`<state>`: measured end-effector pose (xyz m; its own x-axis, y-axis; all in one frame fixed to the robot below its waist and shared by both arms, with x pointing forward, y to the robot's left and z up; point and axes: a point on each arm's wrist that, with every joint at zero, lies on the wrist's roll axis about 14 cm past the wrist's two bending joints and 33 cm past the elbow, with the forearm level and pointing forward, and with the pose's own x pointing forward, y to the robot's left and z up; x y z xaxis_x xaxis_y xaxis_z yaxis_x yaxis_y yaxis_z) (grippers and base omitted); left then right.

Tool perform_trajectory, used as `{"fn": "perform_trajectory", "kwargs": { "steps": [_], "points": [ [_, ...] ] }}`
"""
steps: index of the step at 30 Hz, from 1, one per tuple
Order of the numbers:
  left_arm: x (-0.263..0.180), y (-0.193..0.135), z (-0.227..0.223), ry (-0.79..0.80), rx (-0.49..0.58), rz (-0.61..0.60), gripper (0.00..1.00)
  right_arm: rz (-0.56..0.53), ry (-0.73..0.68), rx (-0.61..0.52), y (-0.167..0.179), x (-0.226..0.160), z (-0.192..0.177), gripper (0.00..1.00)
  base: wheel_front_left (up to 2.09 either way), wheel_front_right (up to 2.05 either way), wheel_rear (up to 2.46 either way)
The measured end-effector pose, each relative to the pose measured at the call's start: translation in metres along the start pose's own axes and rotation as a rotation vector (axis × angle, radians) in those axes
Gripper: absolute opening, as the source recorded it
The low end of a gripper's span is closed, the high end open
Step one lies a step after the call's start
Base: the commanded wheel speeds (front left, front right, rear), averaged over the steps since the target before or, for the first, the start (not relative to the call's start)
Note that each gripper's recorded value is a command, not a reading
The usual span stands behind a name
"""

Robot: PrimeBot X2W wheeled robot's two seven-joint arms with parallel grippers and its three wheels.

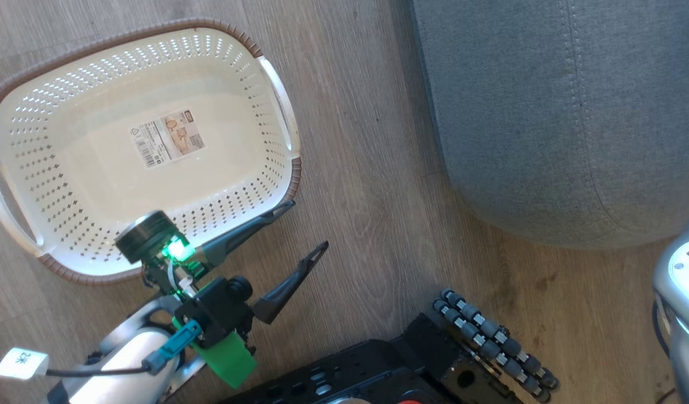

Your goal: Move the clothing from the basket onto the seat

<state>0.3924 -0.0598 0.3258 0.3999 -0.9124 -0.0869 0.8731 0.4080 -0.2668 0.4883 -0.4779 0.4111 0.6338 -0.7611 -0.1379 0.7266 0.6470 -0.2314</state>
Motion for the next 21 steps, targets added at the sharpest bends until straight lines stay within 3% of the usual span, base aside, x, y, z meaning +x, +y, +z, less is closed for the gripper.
{"fn": "perform_trajectory", "kwargs": {
  "steps": [5, 15, 16, 17, 18, 21],
  "points": [
    [-0.001, 0.003, -0.002, 0.002, -0.002, 0.007, 1.0, 0.032, 0.107, -0.032, 0.009, -0.006, -0.033, 0.0, 0.0, 0.0, 0.0],
    [0.0, 0.001, 0.007, -0.007, 0.015, 0.011, 1.0, 0.032, 0.123, -0.018, 0.003, -0.006, -0.029, 0.0, 0.0, 0.0, 0.0],
    [0.001, 0.0, 0.008, -0.007, 0.018, 0.011, 1.0, 0.033, 0.122, -0.015, 0.002, -0.007, -0.027, 0.13, 0.0, 0.0, 0.0],
    [0.001, 0.0, 0.009, -0.007, 0.02, 0.011, 1.0, 0.034, 0.121, -0.012, 0.002, -0.007, -0.026, 0.7, 0.0, 0.0, 0.0],
    [0.001, 0.0, 0.01, -0.008, 0.024, 0.011, 1.0, 0.036, 0.119, -0.008, 0.002, -0.007, -0.024, 1.0, 0.0, 0.0, 0.0],
    [0.004, -0.004, 0.018, -0.02, 0.04, 0.005, 1.0, 0.049, 0.13, 0.002, 0.002, -0.01, -0.02, 1.0, 0.0, 0.0, 0.0]
  ]
}}
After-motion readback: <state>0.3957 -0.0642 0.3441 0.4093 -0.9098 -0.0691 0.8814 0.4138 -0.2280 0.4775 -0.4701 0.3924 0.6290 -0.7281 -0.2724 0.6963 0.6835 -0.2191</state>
